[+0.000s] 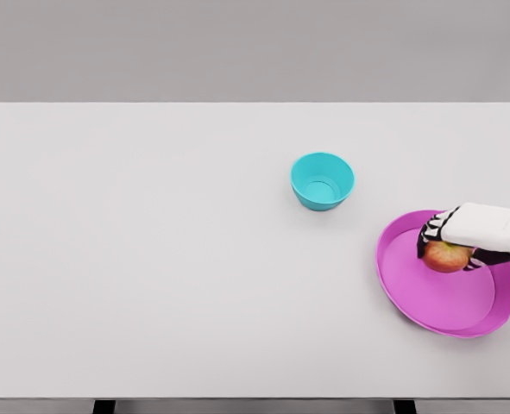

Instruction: Put the apple from the pink plate into the blue bowl with your right arm

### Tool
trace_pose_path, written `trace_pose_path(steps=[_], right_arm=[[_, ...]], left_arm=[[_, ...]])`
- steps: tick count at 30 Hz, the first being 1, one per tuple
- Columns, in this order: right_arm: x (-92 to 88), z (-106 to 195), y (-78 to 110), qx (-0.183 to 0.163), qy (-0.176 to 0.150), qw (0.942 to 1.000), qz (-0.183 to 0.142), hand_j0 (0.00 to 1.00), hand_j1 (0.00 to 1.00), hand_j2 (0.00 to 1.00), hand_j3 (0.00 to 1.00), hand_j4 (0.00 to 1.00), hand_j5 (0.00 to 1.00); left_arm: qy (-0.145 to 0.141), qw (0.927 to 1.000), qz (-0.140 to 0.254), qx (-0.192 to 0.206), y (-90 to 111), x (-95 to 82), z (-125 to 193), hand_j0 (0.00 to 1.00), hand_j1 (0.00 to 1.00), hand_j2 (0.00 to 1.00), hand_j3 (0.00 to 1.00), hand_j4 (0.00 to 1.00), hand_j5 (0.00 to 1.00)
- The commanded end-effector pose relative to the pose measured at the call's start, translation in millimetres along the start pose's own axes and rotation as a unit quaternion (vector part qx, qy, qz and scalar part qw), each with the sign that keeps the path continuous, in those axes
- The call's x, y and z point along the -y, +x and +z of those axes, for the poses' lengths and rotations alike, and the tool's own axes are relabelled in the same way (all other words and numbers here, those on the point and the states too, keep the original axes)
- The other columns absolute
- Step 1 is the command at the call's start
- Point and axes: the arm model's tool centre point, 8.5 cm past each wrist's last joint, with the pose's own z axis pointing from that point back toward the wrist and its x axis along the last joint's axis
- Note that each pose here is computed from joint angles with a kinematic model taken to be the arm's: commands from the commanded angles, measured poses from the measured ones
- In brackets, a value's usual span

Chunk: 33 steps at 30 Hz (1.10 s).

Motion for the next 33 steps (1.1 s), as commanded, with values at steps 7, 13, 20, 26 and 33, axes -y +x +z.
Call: trace_pose_path(steps=[7, 13, 20, 26, 33], right_arm=[[20.7, 0, -8.6, -0.008, -0.031, 0.9995, 0.004, 0.46, 0.46, 0.46, 0.46, 0.46, 0.46], [39.0, -2, -22.1, -0.021, -0.061, 0.9979, 0.001, 0.46, 0.46, 0.46, 0.46, 0.46, 0.46], [61.7, -14, -19.5, -0.01, -0.093, 0.9955, 0.011, 0.46, 0.46, 0.46, 0.46, 0.46, 0.46], [78.5, -28, -13.0, 0.008, -0.122, 0.9924, 0.015, 0.46, 0.46, 0.46, 0.46, 0.46, 0.46], [92.8, -49, -19.0, 0.016, -0.154, 0.9879, -0.007, 0.46, 0.46, 0.46, 0.46, 0.46, 0.46]], left_arm=[[0.0, 1.0, 0.0, 0.0, 0, 0.0, 0, 1.0, 1.0, 1.0, 1.0, 1.0, 1.0], [0.0, 1.0, 0.0, 0.0, 0, 0.0, 0, 1.0, 1.0, 1.0, 1.0, 1.0, 1.0], [0.0, 1.0, 0.0, 0.0, 0, 0.0, 0, 1.0, 1.0, 1.0, 1.0, 1.0, 1.0], [0.0, 1.0, 0.0, 0.0, 0, 0.0, 0, 1.0, 1.0, 1.0, 1.0, 1.0, 1.0], [0.0, 1.0, 0.0, 0.0, 0, 0.0, 0, 1.0, 1.0, 1.0, 1.0, 1.0, 1.0]])
